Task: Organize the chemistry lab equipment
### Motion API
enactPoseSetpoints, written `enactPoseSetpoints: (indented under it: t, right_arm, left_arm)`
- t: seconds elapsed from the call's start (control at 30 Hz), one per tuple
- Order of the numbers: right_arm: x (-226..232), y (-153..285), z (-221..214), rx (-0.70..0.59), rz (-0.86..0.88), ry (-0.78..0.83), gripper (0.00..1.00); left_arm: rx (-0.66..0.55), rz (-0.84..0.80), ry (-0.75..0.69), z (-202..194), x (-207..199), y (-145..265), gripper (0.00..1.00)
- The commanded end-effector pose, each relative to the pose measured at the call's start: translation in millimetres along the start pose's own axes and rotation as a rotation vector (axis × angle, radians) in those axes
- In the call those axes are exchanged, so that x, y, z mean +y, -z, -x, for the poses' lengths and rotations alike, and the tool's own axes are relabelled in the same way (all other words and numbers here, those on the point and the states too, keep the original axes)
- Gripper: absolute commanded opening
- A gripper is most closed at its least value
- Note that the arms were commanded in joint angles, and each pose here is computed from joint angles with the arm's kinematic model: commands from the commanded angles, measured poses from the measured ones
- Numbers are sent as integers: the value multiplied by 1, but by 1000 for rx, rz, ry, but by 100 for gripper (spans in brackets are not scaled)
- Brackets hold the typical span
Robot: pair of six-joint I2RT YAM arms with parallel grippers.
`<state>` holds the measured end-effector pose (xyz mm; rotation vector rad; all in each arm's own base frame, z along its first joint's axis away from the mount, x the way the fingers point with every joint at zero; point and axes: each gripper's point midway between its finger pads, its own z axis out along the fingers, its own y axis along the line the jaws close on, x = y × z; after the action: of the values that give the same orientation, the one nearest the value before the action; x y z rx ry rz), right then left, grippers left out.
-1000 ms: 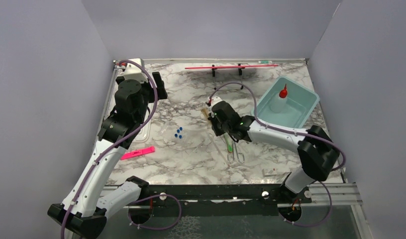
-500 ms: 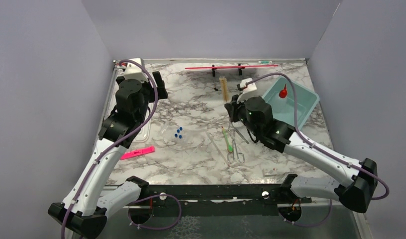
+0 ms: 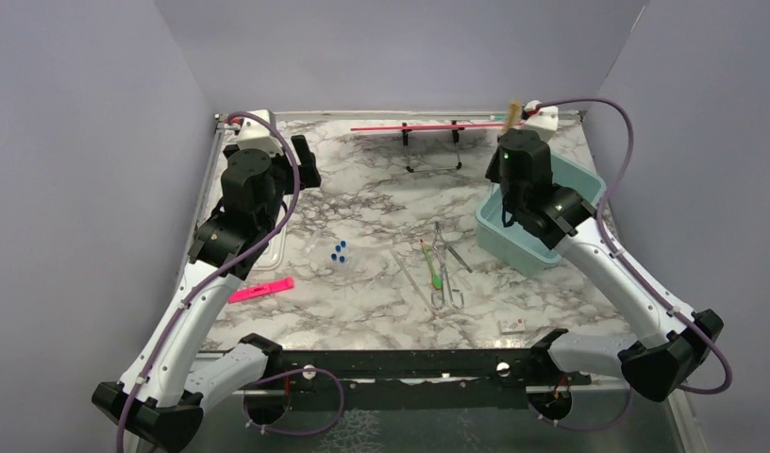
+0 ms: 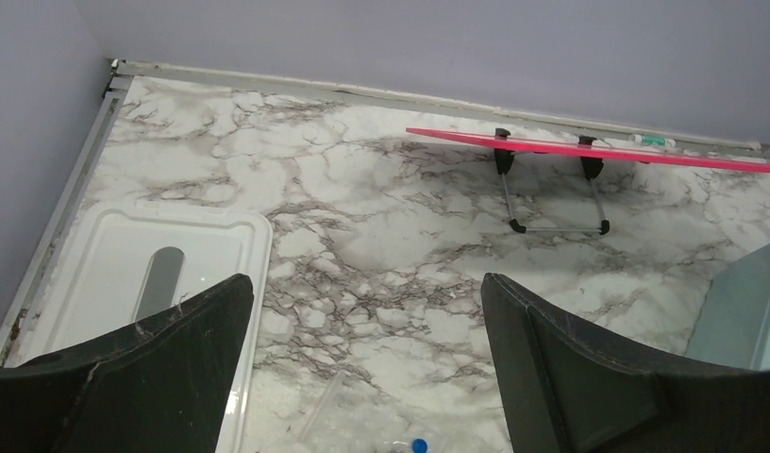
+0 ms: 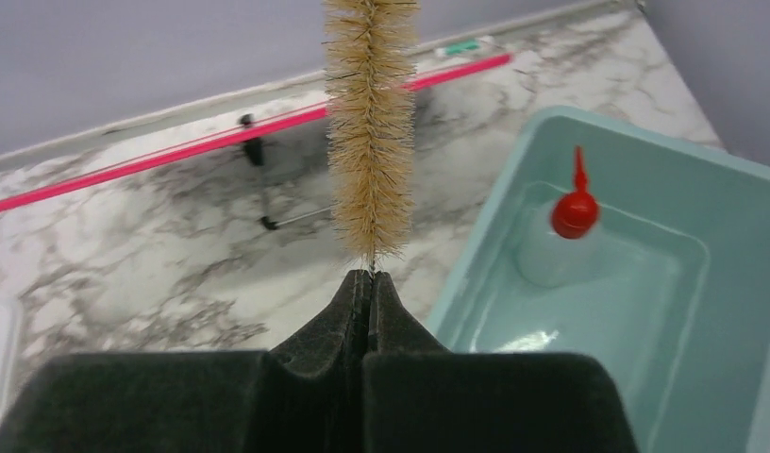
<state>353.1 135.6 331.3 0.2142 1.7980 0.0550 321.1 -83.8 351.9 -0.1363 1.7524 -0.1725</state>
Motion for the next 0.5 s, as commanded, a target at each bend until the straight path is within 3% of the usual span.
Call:
enactPoseSetpoints:
  t: [0.0,0.27,0.47]
  right_arm:
    - [-66,-9,-14,100,-213,-75,1]
    - [-145,-29,-68,272,-387,-210,1]
    - [-176,-50,-124,410,-435,-250,1]
  left_arm:
    - [-24,-40,19,7,-7,5,94]
    - [-23,-42,18,8,-8,3,94]
    - [-33,-41,11,10,-8,6,94]
